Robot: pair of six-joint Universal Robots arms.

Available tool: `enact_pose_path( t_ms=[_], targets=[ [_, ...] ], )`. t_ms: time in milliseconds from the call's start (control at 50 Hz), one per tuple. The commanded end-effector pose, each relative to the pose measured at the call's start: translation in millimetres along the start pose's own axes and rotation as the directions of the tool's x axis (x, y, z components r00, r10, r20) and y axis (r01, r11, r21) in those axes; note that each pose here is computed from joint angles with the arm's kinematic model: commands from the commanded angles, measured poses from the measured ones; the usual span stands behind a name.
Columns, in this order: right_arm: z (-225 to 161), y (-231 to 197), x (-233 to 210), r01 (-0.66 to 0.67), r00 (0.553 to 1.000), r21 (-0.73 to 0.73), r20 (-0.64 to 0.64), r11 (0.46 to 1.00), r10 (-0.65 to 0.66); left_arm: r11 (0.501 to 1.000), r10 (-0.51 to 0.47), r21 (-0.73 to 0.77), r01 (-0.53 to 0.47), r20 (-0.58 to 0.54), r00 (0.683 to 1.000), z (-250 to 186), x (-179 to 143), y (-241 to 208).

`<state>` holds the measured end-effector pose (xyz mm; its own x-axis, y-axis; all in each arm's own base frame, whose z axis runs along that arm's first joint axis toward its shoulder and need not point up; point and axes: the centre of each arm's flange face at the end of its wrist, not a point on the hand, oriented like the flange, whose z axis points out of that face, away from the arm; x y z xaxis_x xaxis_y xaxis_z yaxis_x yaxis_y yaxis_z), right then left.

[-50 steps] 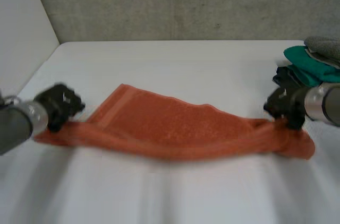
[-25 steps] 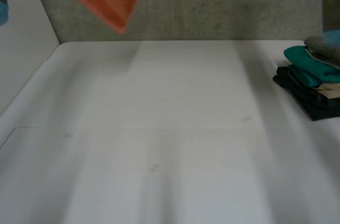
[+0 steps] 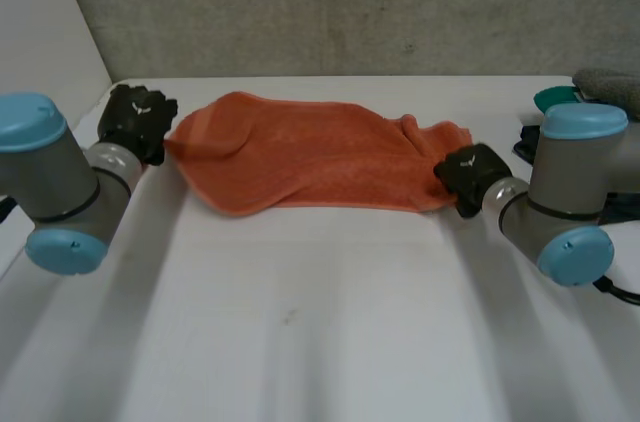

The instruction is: Fold the laundry.

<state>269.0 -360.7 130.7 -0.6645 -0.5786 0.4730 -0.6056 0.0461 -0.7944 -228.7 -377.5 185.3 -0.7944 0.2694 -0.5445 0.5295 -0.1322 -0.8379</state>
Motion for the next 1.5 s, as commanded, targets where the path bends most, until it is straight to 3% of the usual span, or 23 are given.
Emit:
enact_pose_path(
  t_ms=[20, 380, 460, 540, 600, 660, 680, 700, 780, 820, 900, 1060, 1200, 1320, 1360, 1380, 1420, 1440, 1500],
  targets=[
    [-8, -3, 8, -0.034, 0.999, -0.037, 0.003, 0.999, 0.034, 1.000, 0.015, 0.004, -0.015, 0.016, 1.000, -5, -9, -2],
    [13, -9, 9, 0.033, 0.999, 0.052, -0.043, 0.998, -0.031, 1.000, 0.014, -0.010, -0.014, 0.038, 0.999, -4, -22, 1],
    [6, -10, 11, 0.028, 0.999, 0.031, -0.037, 0.999, -0.026, 0.998, 0.039, -0.045, -0.038, 0.008, 0.999, -9, -16, 5],
    [-23, -10, 21, 0.033, 0.999, -0.058, -0.010, 0.998, -0.034, 0.986, 0.124, -0.107, -0.130, -0.056, 0.991, -21, -12, 7],
    [-60, -1, 29, 0.097, 0.994, -0.218, 0.060, 0.971, -0.086, 0.946, 0.223, -0.198, -0.255, -0.169, 0.960, -47, -7, 10],
    [-100, 12, 30, 0.197, 0.973, -0.367, 0.188, 0.909, -0.135, 0.878, 0.298, -0.276, -0.392, -0.325, 0.897, -83, -4, 12],
    [-110, 14, 30, 0.217, 0.966, -0.389, 0.214, 0.895, -0.142, 0.858, 0.308, -0.291, -0.424, -0.369, 0.877, -94, -3, 13],
    [-125, 16, 30, 0.266, 0.951, -0.406, 0.257, 0.874, -0.170, 0.819, 0.312, -0.316, -0.478, -0.454, 0.835, -113, -2, 14],
    [-144, 20, 29, 0.375, 0.914, -0.376, 0.304, 0.848, -0.269, 0.766, 0.283, -0.324, -0.556, -0.607, 0.743, -153, 1, 13],
    [-149, 21, 29, 0.401, 0.902, -0.361, 0.315, 0.842, -0.295, 0.766, 0.274, -0.308, -0.564, -0.637, 0.720, -162, 5, 11],
    [-151, 21, 30, 0.387, 0.907, -0.350, 0.313, 0.853, -0.283, 0.788, 0.302, -0.253, -0.562, -0.636, 0.710, -165, 10, -1],
    [-116, 12, 42, 0.301, 0.948, -0.299, 0.196, 0.906, -0.250, 0.791, 0.371, -0.268, -0.551, -0.506, 0.779, -113, 3, 5],
    [-63, -10, 66, 0.217, 0.973, -0.180, -0.038, 0.960, -0.227, 0.836, 0.435, -0.207, -0.508, -0.315, 0.844, -43, -9, -5],
    [-29, -71, 114, 0.172, 0.931, 0.095, -0.342, 0.981, -0.130, 0.903, 0.430, -0.034, -0.429, 0.012, 0.903, 14, -48, -67],
    [-27, -93, 132, 0.164, 0.902, 0.198, -0.426, 0.966, -0.066, 0.917, 0.390, 0.032, -0.397, 0.126, 0.912, 21, -67, -95],
    [-31, -116, 150, 0.160, 0.869, 0.309, -0.495, 0.937, 0.015, 0.927, 0.325, 0.113, -0.358, 0.239, 0.915, 22, -88, -126],
    [-38, -139, 166, 0.155, 0.835, 0.422, -0.539, 0.893, 0.110, 0.927, 0.232, 0.206, -0.315, 0.344, 0.910, 19, -111, -157],
    [-47, -158, 178, 0.158, 0.807, 0.527, -0.556, 0.835, 0.198, 0.914, 0.137, 0.294, -0.279, 0.425, 0.895, 14, -131, -182],
    [-62, -183, 192, 0.170, 0.772, 0.655, -0.553, 0.736, 0.314, 0.880, 0.003, 0.414, -0.233, 0.486, 0.874, 7, -152, -210]
  ],
)
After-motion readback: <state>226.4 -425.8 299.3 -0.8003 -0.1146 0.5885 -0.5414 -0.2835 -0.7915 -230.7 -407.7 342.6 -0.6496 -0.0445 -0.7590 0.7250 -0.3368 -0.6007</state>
